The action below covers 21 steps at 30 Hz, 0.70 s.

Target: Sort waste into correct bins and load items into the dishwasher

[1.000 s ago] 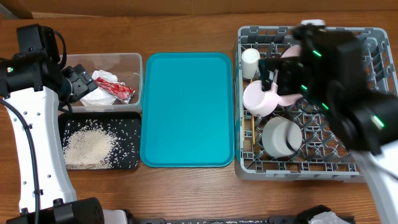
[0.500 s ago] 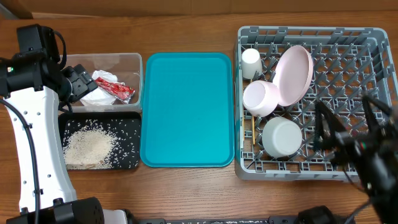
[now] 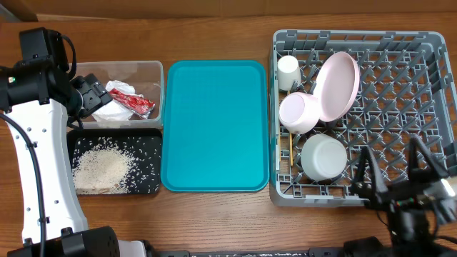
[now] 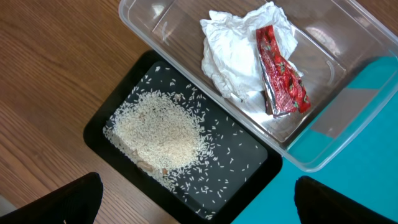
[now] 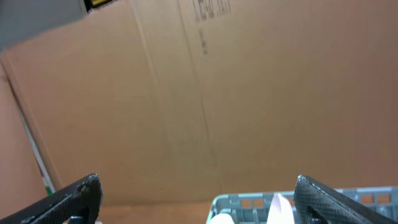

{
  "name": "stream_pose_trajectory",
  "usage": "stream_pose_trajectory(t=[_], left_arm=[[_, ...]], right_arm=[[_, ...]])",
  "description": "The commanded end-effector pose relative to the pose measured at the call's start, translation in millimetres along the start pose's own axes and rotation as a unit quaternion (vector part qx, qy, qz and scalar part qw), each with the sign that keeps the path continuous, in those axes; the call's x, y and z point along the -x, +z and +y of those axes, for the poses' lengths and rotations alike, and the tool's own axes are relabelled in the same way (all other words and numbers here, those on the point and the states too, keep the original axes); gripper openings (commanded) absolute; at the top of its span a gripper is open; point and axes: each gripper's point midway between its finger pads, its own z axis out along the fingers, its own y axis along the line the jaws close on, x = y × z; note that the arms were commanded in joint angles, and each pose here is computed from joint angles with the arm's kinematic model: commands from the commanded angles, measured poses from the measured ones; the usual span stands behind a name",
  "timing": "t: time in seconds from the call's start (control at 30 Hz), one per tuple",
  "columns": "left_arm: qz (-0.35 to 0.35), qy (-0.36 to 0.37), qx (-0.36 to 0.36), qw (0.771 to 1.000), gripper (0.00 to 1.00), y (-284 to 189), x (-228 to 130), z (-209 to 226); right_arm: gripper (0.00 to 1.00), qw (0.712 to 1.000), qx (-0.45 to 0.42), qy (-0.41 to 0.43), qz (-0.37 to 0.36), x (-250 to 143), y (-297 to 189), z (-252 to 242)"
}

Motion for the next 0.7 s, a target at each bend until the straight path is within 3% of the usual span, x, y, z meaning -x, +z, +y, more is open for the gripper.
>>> stream_pose_trajectory(t=[0.0, 0.37, 0.67], left_arm=[[-0.007, -0.003, 0.001, 1.000, 1.00, -3, 4, 1], [-0.007, -0.003, 0.001, 1.000, 1.00, -3, 4, 1], [-0.007, -0.003, 0.001, 1.000, 1.00, -3, 4, 1]], right_arm=[[1.00, 1.000, -0.003, 0.003, 0.012, -29, 7, -8], [1.00, 1.000, 0.005, 0.016, 0.014, -96, 13, -22], [1.00, 1.000, -0.008, 0.004, 0.007, -119, 14, -40]])
